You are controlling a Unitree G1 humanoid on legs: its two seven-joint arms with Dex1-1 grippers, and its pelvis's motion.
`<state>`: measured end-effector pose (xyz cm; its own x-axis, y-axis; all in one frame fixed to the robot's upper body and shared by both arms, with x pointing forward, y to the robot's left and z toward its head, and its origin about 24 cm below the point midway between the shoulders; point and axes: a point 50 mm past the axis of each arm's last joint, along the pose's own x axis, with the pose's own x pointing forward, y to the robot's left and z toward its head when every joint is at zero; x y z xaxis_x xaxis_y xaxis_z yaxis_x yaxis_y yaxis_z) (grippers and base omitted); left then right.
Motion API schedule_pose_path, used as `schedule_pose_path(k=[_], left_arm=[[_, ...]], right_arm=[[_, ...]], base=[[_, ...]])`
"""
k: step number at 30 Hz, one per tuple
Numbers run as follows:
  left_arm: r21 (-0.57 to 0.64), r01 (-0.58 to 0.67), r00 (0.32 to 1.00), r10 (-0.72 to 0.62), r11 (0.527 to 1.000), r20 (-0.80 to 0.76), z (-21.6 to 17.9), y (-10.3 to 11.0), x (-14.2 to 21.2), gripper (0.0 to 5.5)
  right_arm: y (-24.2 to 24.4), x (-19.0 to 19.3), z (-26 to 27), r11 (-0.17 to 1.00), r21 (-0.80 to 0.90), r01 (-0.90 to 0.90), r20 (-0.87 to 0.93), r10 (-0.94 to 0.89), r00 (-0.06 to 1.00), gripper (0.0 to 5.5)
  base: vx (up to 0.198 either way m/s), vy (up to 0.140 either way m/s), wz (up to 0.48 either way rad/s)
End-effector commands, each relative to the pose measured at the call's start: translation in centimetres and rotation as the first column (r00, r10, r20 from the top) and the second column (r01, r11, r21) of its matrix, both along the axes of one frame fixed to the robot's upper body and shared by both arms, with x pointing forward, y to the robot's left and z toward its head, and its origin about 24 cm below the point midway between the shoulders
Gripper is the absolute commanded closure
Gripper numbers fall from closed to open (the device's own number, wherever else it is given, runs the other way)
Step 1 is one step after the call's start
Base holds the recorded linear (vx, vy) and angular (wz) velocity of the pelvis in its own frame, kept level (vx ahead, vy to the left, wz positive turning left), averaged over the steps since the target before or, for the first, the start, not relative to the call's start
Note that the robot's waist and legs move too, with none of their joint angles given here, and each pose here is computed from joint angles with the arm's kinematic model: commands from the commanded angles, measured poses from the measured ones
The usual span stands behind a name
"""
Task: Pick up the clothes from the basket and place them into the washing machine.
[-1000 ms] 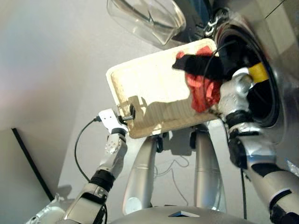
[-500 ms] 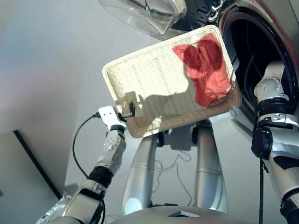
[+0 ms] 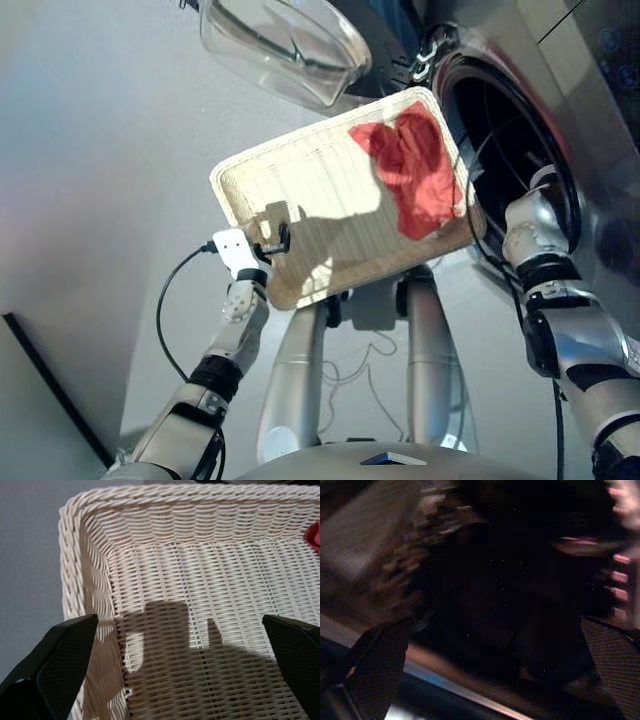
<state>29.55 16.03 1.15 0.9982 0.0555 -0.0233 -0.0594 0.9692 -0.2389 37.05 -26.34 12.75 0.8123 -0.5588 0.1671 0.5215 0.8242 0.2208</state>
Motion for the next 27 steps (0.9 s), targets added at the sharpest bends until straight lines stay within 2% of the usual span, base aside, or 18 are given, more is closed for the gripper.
schedule_pose_path(k=[1,8,11,20,27], left_arm=[[0.05,-0.05,0.999,0.05,0.997,0.006,-0.4,1.9,-0.3,0.0],[0.085,-0.038,0.998,0.042,0.996,-0.04,-1.4,3.0,-0.7,0.0],[0.089,-0.028,0.999,0.032,0.996,-0.044,-1.3,3.2,-0.6,0.0],[0.107,-0.026,0.999,0.03,0.994,-0.035,-0.8,2.7,0.2,0.0],[0.111,-0.023,0.999,0.021,0.994,0.024,0.8,2.1,1.2,0.0]], right_arm=[[2.1,-0.2,-1.6,0.976,-0.133,-0.174,-0.069,0.166,0.984,0.0],[6.1,-0.6,-6.0,0.833,-0.245,-0.496,-0.343,0.404,0.848,0.0],[7.9,-0.8,-7.5,0.769,-0.229,-0.597,-0.419,0.476,0.773,0.0],[8.8,-1.0,-9.8,0.761,-0.204,-0.616,-0.544,0.435,0.718,0.0],[8.1,0.0,-8.3,0.777,-0.251,-0.577,-0.539,0.382,0.75,0.0]], base=[[0.0,0.0,0.0],[0.001,-0.005,0.055],[0.0,0.0,0.0],[0.0,0.0,0.0],[0.0,0.0,0.0]])
